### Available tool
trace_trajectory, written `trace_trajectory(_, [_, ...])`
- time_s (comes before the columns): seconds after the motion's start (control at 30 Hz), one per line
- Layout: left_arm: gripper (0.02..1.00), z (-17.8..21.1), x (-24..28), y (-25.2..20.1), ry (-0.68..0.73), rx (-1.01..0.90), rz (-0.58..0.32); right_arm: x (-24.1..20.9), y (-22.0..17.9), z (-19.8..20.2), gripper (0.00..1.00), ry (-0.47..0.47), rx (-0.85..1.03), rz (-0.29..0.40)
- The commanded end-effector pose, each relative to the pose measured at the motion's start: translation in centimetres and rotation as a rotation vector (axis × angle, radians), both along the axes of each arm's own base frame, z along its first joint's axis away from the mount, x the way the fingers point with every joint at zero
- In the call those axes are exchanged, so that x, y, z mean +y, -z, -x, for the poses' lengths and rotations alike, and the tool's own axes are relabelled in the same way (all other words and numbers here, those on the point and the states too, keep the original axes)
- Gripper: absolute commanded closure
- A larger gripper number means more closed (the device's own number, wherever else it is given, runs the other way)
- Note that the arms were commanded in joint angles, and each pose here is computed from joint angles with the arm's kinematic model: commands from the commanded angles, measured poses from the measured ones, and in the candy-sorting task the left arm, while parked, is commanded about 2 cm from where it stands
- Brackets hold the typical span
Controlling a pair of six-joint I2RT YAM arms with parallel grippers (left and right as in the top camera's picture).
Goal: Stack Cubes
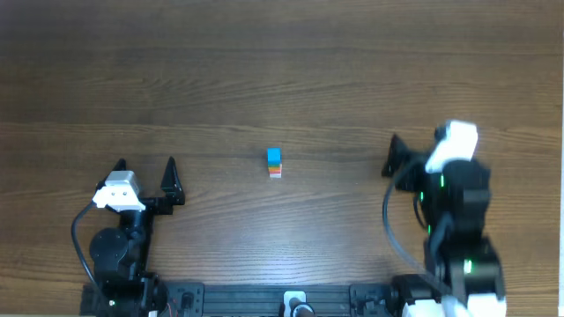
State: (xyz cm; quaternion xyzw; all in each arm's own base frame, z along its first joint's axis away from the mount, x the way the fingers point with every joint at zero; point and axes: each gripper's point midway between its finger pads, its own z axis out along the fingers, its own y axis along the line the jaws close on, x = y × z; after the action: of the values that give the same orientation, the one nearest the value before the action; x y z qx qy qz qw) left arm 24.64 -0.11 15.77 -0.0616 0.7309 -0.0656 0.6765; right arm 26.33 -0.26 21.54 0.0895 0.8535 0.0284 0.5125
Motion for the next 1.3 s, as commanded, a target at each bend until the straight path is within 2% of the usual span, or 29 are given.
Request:
trace_trajectory(0.03, [0.018,0.0,-0.2,0.2,0.011,0.0,-0.014,0.3,1.1,2.3,0.007,-0.036,-0.132,0.029])
trace_trajectory(0.27, [0.02,0.0,-0.2,0.1,0.011,-0.001,-0.014,0.3,2.9,3.5,0.007,-0.043,-0.273,0.035])
trace_trajectory(0.5, [0.018,0.0,-0.2,0.1,0.011,0.0,-0.014,1.8,6.0,2.8,0.009,-0.163,-0.312,0.12])
trace_trajectory(0.67, [0.018,0.0,-0.2,0.1,0.011,0.0,-0.014,2.4,6.6,2.6,0.009,-0.207,-0.323,0.146])
trace_trajectory(0.77, [0.018,0.0,-0.2,0.1,0.011,-0.001,-0.014,2.3,6.6,2.6,0.007,-0.211,-0.323,0.176])
trace_trajectory(0.93, [0.018,0.0,-0.2,0.1,0.011,-0.001,-0.014,2.2,6.5,2.5,0.009,-0.2,-0.333,0.18])
trace_trajectory(1.1, [0.018,0.0,-0.2,0.1,0.011,-0.001,-0.014,2.2,5.2,1.7,0.007,-0.192,-0.449,0.183])
trace_trajectory(1.3, [0.018,0.0,-0.2,0.1,0.011,-0.001,-0.014,2.2,5.8,1.8,0.009,-0.191,-0.425,0.182])
